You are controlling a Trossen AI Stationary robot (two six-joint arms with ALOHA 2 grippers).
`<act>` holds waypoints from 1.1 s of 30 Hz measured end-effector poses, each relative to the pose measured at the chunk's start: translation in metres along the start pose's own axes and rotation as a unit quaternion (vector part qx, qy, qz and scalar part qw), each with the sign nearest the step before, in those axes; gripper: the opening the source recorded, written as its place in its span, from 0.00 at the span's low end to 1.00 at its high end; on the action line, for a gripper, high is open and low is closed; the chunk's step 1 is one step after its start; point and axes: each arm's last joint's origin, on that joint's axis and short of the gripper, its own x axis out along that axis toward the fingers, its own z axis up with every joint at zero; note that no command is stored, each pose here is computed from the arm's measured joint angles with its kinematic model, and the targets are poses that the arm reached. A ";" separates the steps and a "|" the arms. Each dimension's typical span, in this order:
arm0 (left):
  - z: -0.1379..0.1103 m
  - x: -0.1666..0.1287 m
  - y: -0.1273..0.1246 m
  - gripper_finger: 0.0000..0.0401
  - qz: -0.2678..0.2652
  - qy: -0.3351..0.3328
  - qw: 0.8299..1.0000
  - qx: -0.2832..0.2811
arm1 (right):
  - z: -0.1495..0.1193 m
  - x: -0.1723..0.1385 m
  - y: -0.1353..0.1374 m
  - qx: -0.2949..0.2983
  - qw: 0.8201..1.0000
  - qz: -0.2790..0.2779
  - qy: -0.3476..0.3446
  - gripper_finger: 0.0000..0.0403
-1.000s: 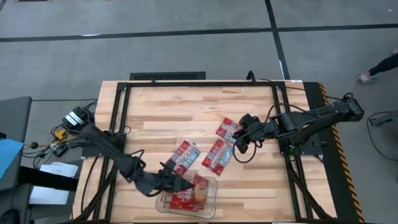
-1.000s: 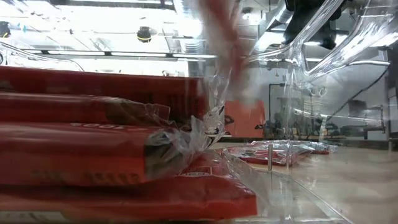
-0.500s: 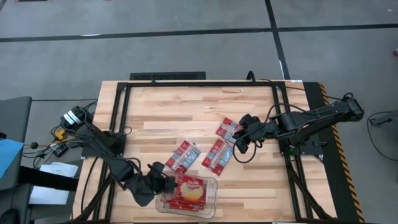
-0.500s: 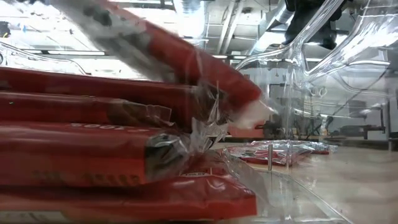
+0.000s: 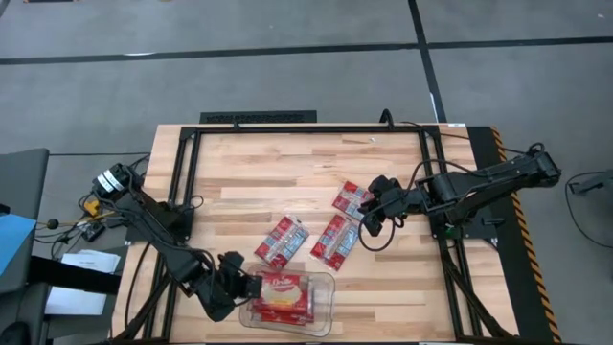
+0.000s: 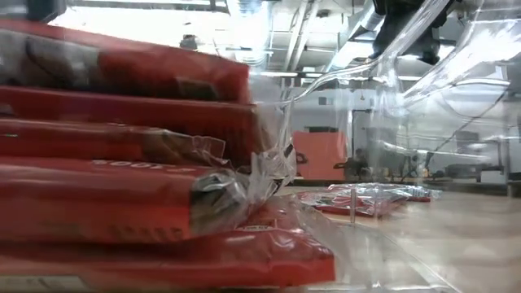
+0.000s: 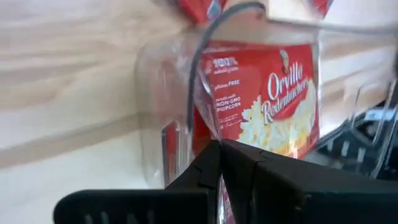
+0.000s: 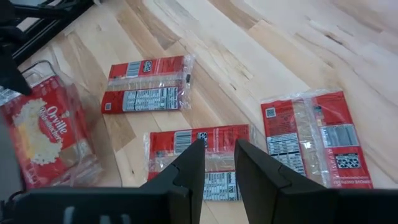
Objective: Sort popcorn bags into baskets
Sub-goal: Put the red popcorn bag into the transparent bin
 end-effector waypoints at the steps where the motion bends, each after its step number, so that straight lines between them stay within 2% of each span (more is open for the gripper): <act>1: 0.000 0.000 0.000 0.00 0.012 0.015 1.000 -0.004 | 0.000 0.000 0.000 -0.001 1.000 -0.002 -0.002 0.28; 8: 0.001 -0.006 0.001 0.00 0.032 0.031 0.999 -0.001 | 0.000 0.000 0.000 -0.009 1.000 -0.001 -0.004 0.28; 18: 0.015 -0.032 -0.012 0.00 -0.029 -0.003 0.998 0.053 | 0.001 0.000 0.000 -0.015 1.000 -0.003 -0.006 0.28; 29: 0.019 -0.036 -0.008 0.01 -0.009 -0.004 0.998 0.069 | 0.000 0.000 -0.001 -0.018 1.000 -0.006 -0.004 0.28; 33: 0.019 -0.036 -0.008 0.06 -0.005 0.001 0.998 0.070 | 0.000 0.000 -0.001 -0.022 1.000 -0.006 -0.004 0.28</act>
